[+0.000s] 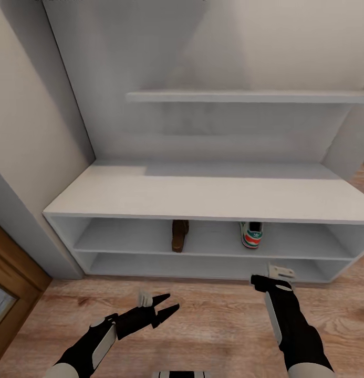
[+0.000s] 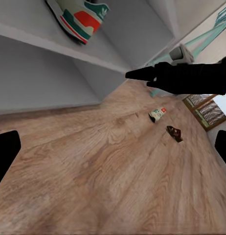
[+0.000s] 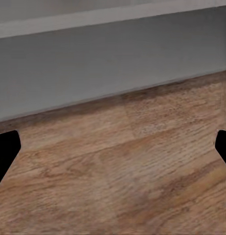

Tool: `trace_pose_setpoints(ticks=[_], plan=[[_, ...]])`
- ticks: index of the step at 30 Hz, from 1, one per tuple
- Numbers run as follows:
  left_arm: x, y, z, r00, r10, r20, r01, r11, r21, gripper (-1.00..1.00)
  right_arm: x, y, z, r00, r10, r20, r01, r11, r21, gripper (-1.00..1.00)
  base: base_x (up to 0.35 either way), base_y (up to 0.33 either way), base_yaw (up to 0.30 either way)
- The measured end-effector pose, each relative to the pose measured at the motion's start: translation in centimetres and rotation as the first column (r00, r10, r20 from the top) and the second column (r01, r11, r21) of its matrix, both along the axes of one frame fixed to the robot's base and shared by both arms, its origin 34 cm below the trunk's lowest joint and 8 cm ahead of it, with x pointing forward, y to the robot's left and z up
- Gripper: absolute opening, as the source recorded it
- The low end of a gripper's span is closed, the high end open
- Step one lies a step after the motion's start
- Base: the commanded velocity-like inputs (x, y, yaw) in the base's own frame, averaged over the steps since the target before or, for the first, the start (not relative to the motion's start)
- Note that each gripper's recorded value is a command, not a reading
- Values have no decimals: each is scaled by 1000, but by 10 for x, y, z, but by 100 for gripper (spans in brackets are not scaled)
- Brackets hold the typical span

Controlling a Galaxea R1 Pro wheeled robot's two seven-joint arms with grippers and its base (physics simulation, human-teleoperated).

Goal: Pick up the two gym shoes and the two sandals from the corridor floor and place them onto the hallstand (shoe rack) in the corridor, making sure they are on the rack and not on the floor. Arrange them so the two gym shoes are next to each other and the two sandals are next to each other.

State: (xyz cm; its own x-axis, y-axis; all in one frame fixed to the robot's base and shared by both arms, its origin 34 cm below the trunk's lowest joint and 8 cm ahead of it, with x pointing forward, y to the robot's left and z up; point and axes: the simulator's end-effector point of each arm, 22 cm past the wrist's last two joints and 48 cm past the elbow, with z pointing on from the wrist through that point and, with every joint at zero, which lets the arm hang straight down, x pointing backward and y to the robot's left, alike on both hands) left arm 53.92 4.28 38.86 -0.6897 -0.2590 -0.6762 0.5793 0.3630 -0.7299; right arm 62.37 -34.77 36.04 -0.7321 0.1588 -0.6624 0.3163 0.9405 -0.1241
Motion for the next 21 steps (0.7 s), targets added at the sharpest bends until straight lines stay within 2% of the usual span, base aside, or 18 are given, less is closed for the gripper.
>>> trace_pose_setpoints(ticks=[21], plan=[[0, 1, 0, 1000, 2, 0, -2, 1000, 2, 100, -1, 0, 0, 1000, -2, -1, 2, 1000, 0, 100, -321, 0, 0]])
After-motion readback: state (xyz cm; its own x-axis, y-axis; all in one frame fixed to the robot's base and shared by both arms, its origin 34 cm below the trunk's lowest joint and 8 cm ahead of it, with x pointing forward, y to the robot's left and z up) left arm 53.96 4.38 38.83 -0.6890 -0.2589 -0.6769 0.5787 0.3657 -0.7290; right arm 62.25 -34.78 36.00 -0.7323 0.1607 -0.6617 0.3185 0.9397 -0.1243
